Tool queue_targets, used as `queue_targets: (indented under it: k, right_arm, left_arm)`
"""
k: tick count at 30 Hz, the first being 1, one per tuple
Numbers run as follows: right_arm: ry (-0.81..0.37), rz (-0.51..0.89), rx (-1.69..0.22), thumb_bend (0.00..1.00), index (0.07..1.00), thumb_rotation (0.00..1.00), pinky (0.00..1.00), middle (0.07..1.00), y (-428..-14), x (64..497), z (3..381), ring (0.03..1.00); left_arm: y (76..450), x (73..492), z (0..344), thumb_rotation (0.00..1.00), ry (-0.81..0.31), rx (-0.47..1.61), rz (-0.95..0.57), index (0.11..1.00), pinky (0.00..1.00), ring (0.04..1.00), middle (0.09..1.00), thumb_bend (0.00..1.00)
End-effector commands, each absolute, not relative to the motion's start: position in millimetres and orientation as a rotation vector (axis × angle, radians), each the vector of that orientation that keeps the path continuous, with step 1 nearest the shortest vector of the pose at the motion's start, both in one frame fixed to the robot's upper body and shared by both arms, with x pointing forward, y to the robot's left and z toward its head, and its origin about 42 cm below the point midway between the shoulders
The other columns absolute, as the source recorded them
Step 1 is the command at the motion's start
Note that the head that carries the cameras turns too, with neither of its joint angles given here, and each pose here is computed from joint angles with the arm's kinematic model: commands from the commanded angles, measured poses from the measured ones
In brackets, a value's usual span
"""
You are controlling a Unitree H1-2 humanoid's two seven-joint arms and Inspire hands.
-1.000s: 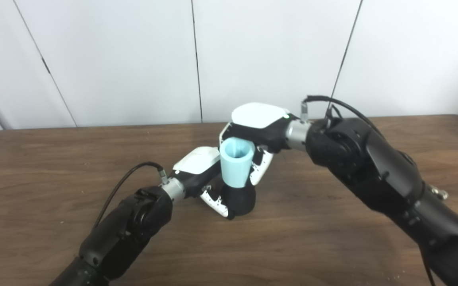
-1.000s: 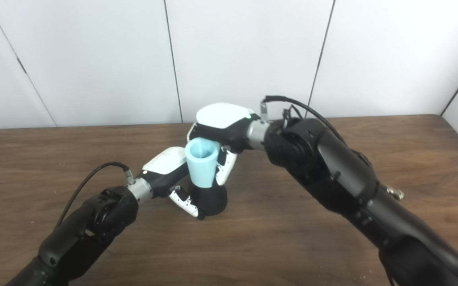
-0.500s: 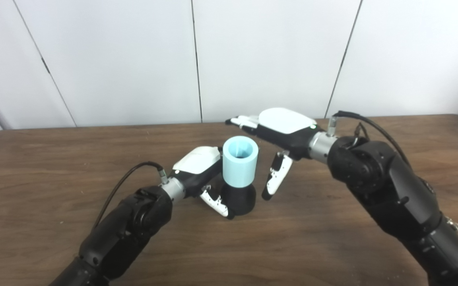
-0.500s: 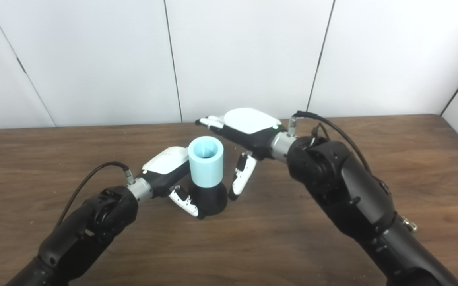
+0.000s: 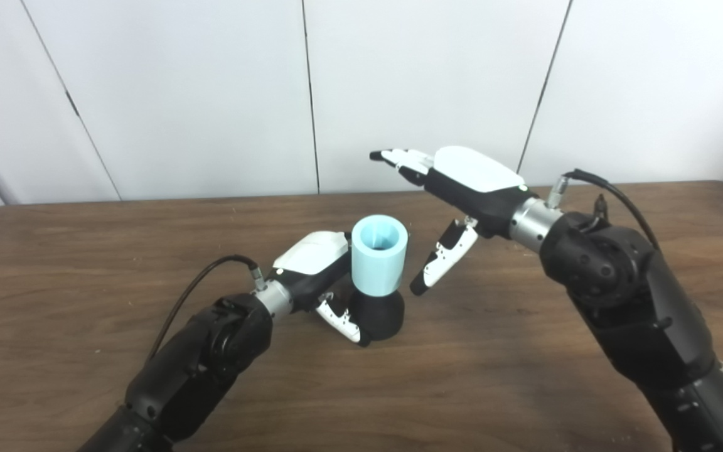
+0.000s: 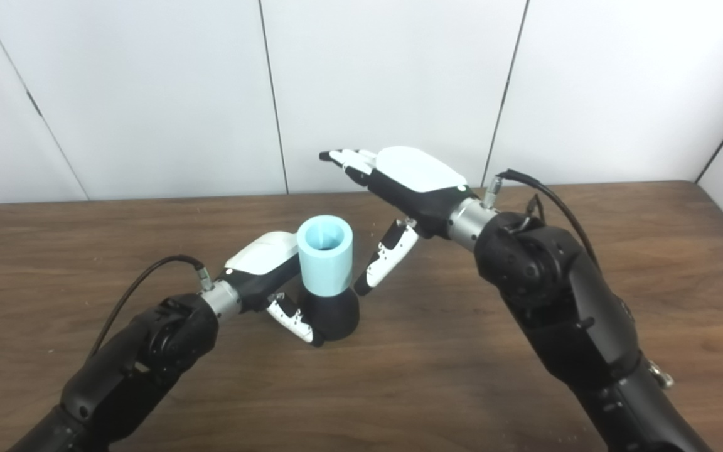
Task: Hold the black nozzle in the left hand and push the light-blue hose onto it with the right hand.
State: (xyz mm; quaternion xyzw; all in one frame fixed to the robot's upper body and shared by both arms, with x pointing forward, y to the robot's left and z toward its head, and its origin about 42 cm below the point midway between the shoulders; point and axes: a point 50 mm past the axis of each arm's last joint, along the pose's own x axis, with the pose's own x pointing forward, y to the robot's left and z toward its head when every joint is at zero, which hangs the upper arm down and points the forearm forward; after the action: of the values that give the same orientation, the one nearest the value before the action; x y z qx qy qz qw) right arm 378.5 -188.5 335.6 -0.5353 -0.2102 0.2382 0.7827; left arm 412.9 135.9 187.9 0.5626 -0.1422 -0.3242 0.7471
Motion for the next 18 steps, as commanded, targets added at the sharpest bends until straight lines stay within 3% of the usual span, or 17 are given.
queue_targets:
  k: [1,4,9,15,18]
  right_arm:
    - [-0.578,0.497,-1.149,0.98,1.0,0.29,0.95,1.0,-192,370,358,1.0]
    - [-0.603,0.597,-1.111,0.98,1.0,0.31,0.97,1.0,-196,361,355,1.0]
    - [-0.588,0.719,-1.133,0.92,1.0,0.44,1.0,1.0,-196,352,348,1.0]
    - [-0.602,0.795,-1.195,0.84,1.0,0.64,1.0,1.0,-195,347,344,1.0]
    - [-0.597,0.817,-1.204,0.84,1.0,0.68,1.0,1.0,-194,346,342,1.0]
  left_arm:
    - [147,400,140,0.0,-0.129,1.311,-0.827,0.454,1.0,0.682,0.527,0.52]
    - [148,400,141,0.0,-0.133,1.32,-0.825,0.467,1.0,0.646,0.508,0.52]
    - [149,400,142,0.0,-0.137,1.321,-0.824,0.468,1.0,0.65,0.505,0.52]
    - [150,400,142,0.0,-0.136,1.318,-0.823,0.468,1.0,0.656,0.505,0.52]
    - [150,400,142,0.0,-0.135,1.317,-0.822,0.468,1.0,0.647,0.505,0.52]
